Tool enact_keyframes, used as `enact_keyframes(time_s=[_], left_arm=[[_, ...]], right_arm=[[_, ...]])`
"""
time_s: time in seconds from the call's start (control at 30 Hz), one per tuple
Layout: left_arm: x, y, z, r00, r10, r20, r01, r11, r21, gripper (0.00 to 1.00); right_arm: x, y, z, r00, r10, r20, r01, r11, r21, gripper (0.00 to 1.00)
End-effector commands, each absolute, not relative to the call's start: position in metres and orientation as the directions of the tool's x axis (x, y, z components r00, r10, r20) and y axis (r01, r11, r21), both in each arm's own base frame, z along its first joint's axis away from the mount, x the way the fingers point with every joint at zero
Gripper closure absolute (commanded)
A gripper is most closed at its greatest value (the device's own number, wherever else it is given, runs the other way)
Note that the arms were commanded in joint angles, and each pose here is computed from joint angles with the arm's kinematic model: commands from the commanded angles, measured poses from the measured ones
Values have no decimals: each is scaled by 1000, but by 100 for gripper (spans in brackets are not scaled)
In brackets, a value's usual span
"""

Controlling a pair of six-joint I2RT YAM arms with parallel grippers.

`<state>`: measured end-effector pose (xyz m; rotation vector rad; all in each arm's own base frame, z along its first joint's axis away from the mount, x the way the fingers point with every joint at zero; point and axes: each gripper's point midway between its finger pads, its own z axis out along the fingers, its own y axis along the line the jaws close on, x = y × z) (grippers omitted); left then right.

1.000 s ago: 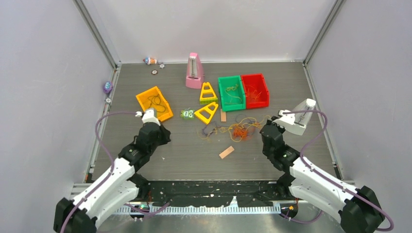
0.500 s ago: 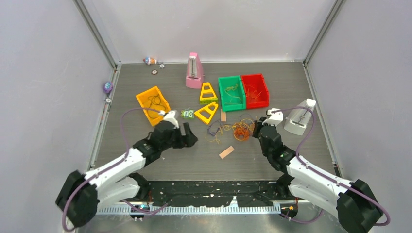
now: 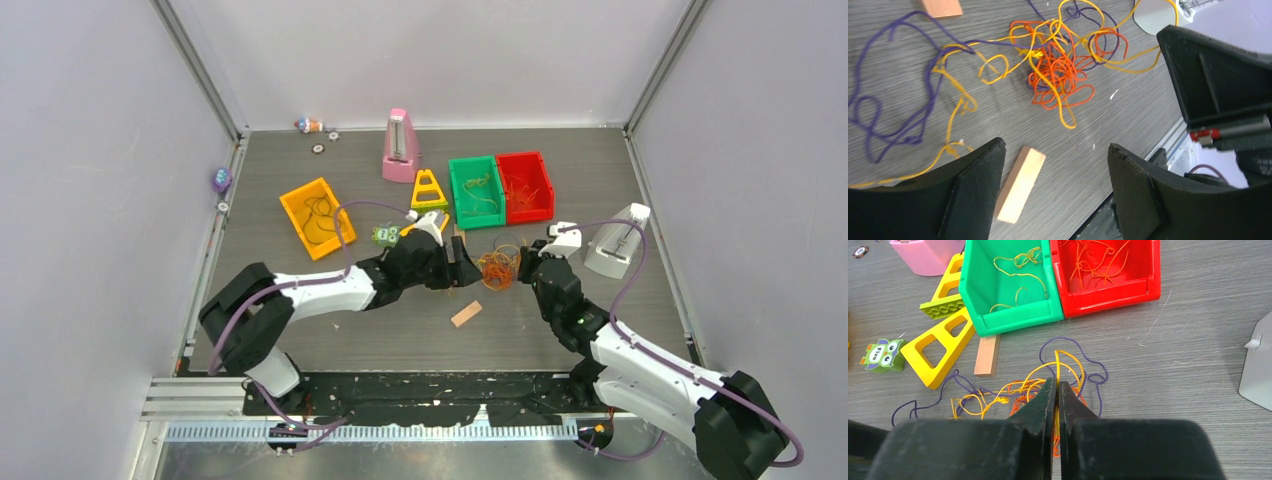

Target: Untangle the cables

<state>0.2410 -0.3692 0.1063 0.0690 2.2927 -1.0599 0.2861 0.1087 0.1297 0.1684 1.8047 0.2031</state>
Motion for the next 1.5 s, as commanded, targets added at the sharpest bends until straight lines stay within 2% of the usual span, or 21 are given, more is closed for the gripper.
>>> enact_keyframes(time_s=[0.0,0.23,0.3,0.33,0.37,0.47,0.5,0.7,0.87,1.0,1.23,1.27,1.33,1.4,1.47], left_arm=[[261,-399,126,-810,-303,-503,229,626,-746,26],[264,-423,96,-847,-287,-448,170,652,-739,30],[265,-430,90,-852,-293,-433,157,647,-746,34],[266,-433,90,-852,-297,-432,159,639,-753,40],[266,-436,89,-851,-296,-434,166,632,-757,50],[267,-428,98,-824,-308,-476,199,629,-751,95],[267,-421,103,-813,-316,-490,199,639,-743,100],[253,-365,126,-784,-272,-558,242,693,-679,100],[240,-308,126,-802,-253,-542,253,677,-691,100],[233,-264,115,-794,-201,-573,243,760,-603,100],[222,-235,116,-764,-178,-621,247,808,-535,100],[222,-232,116,-760,-172,-627,247,816,-523,100],[222,-226,117,-753,-160,-638,249,829,-501,100],[222,-225,121,-739,-142,-659,274,830,-486,100],[222,-229,124,-734,-112,-670,312,820,-479,100]], right_arm=[[290,110,151,-176,254,-951,-9,966,260,92],[288,105,154,-153,269,-951,4,962,271,91],[288,104,155,-149,271,-951,5,962,273,92],[287,103,155,-147,272,-951,7,962,274,92],[287,103,155,-144,274,-951,6,961,276,92],[287,102,155,-141,277,-951,12,961,278,92],[287,101,155,-140,276,-951,20,961,276,91],[289,86,149,-153,274,-950,132,958,255,94],[284,68,151,-97,318,-943,205,934,294,95],[278,49,151,-54,337,-940,286,907,309,95],[274,42,151,-51,334,-941,314,900,303,95],[274,46,150,-59,336,-940,292,907,305,93],[276,56,150,-82,329,-941,234,924,302,75],[280,76,157,-89,323,-942,120,943,312,36],[282,103,163,-107,305,-946,-36,950,310,24]])
